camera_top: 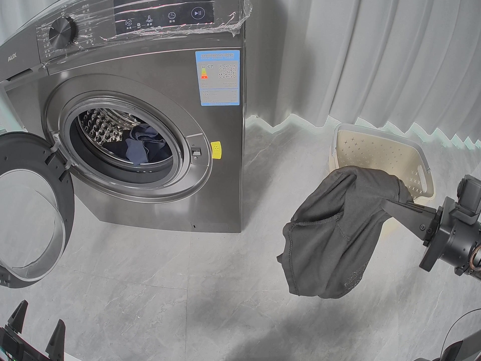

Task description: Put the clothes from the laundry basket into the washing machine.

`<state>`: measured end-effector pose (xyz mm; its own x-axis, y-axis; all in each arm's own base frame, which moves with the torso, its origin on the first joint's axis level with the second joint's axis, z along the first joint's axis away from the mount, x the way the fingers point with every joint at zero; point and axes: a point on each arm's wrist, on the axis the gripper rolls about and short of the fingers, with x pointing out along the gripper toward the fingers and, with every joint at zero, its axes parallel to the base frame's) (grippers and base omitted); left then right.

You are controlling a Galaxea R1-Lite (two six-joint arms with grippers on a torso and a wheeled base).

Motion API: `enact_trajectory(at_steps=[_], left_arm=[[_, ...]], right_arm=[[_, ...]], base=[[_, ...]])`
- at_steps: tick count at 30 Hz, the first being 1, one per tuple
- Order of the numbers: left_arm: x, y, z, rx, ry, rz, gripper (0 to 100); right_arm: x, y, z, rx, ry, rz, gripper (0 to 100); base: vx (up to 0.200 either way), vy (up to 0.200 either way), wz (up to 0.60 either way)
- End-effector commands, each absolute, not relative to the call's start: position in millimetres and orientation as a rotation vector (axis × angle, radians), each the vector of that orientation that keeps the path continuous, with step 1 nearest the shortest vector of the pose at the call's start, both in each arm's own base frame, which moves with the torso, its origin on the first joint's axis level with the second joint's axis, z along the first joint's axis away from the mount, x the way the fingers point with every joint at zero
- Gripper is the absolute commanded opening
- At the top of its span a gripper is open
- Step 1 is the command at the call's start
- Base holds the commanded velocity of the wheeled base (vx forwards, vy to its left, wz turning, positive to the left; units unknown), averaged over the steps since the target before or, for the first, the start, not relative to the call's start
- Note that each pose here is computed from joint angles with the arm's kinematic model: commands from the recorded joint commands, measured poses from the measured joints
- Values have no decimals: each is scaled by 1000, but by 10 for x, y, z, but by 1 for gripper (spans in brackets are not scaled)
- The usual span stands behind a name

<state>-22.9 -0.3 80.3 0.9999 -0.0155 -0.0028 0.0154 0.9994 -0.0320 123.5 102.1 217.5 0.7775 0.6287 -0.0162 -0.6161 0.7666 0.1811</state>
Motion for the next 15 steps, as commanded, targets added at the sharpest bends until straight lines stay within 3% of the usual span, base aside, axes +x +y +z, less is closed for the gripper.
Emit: enact_trajectory(at_steps=[1, 8, 15], left_arm=[[-229, -3, 759, -32, 3, -15, 100], [-229, -3, 759, -32, 3, -15, 100], [-229, -3, 759, -31, 3, -15, 100]], right_arm=[[1241, 1028, 2168, 170, 82, 677, 0], [1249, 1035, 2147, 168, 91, 676, 0], [1270, 1051, 2164, 169, 88, 677, 0]], base=[[-200, 0, 0], [-29, 0, 0], [0, 200, 0]])
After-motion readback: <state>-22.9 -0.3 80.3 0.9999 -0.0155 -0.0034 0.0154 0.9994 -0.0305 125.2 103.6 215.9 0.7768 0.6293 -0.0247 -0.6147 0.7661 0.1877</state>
